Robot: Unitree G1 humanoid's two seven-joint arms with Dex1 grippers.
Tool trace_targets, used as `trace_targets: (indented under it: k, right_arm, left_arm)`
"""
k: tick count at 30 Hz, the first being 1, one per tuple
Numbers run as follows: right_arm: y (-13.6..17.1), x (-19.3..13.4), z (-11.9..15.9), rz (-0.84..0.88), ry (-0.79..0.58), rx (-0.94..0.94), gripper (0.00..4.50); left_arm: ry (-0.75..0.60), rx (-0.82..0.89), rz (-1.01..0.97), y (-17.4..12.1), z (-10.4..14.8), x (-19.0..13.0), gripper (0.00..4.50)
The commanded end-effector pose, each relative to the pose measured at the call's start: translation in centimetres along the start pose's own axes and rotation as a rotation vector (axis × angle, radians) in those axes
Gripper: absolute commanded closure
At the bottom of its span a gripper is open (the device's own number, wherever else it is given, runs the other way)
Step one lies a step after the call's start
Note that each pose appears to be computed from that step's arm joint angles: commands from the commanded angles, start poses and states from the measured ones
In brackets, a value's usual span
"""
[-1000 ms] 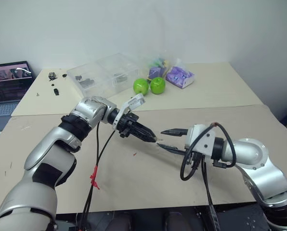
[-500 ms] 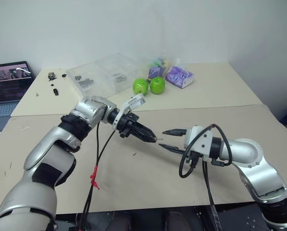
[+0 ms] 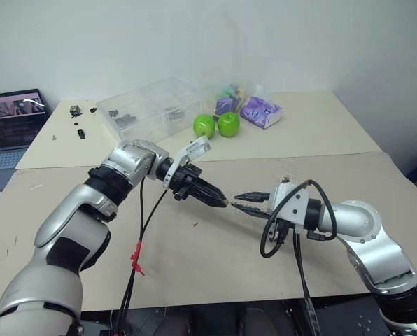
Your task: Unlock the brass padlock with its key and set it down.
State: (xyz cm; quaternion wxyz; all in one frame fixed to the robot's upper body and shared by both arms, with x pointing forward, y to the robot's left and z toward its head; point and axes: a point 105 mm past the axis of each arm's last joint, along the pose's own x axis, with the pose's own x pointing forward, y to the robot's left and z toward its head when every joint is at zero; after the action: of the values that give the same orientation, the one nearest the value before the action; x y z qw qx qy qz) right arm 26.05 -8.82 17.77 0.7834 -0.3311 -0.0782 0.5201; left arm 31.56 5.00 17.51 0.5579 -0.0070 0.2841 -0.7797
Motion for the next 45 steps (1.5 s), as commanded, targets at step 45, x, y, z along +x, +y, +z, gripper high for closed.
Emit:
trace_targets:
  k: [45]
  right_arm:
    - [-1.2,-0.9,3.5,-0.057,-0.039,-0.434,4.11]
  left_arm:
    - [-0.001,0.068,-0.002,-0.4,1.8,-0.1,3.70]
